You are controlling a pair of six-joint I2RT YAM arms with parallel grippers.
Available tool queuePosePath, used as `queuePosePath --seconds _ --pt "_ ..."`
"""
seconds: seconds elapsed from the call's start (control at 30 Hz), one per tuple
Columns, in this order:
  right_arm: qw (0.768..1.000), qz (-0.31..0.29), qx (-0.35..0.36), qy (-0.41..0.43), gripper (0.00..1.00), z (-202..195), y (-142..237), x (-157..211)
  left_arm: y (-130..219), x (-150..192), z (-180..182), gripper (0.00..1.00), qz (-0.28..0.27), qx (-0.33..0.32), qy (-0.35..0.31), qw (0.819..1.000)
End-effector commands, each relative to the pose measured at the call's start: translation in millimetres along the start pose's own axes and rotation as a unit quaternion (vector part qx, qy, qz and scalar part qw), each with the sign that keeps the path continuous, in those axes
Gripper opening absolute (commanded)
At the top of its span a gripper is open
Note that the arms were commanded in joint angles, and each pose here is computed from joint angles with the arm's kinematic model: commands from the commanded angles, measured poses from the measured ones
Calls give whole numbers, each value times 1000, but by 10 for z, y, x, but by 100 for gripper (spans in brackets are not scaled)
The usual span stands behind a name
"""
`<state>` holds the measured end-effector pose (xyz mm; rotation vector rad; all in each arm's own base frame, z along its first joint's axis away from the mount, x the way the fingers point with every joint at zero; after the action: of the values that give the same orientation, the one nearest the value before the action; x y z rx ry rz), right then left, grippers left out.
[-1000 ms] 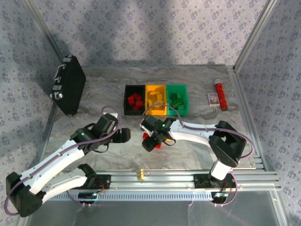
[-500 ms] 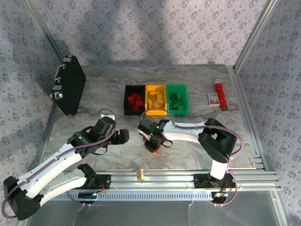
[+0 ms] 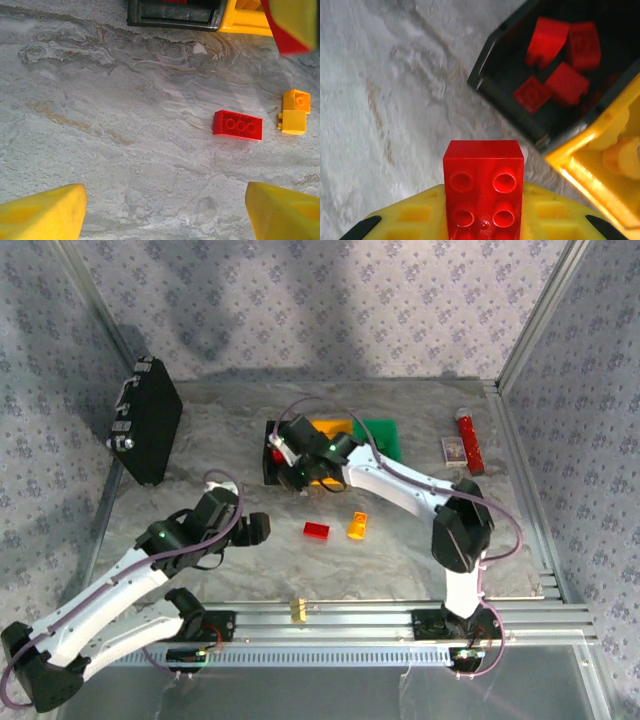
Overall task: Sort the legos into containers by color
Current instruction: Place the lego in the container, then pick up the lego from the middle-left of the table.
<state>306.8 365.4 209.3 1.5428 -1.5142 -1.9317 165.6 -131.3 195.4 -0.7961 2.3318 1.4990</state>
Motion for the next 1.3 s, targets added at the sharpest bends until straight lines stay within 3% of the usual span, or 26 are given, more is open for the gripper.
queuePosePath --seconds 0.0,0.4,0.53,0.57,0.6,0.67,0.9,1.07,1.27 --pt "1000 25 -2 -2 31 -109 -297 -10 14 68 108 83 3 -14 1 1000" --pt "997 28 53 -48 31 -646 -1029 -322 -20 205 227 82 16 -14 12 1000" --pt "995 37 78 -53 39 -780 -1114 -325 -9 202 230 82 13 -13 12 1000" --pt "995 36 80 -53 45 -793 -1106 -327 -10 197 221 82 13 -12 12 1000" --pt "995 34 81 -52 60 -792 -1071 -347 -19 194 213 82 13 -11 11 1000" --pt "995 30 86 -49 70 -780 -947 -383 -40 188 166 82 16 -6 5 1000" --pt "993 -42 86 -75 75 -717 41 -456 -273 226 -275 85 44 25 -68 996" --pt "987 -51 96 -121 79 -792 554 -34 -623 348 -610 91 92 4 -143 985" --pt "976 -66 108 -178 81 -854 893 608 -936 406 -902 92 121 -13 -135 983"
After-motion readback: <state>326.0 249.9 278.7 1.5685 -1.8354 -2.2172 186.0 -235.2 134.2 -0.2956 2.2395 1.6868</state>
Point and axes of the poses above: each hand's point on the last joint's axis, 136 mm out from that joint toward the fingers, its own y axis back along the fingers, its own z axis along the line the jaws close on, x = y × z, the point moved 4 cm from there along y, back along the fingers, and after that the axes turned 13 degrees about y, right-handed, at the moved point
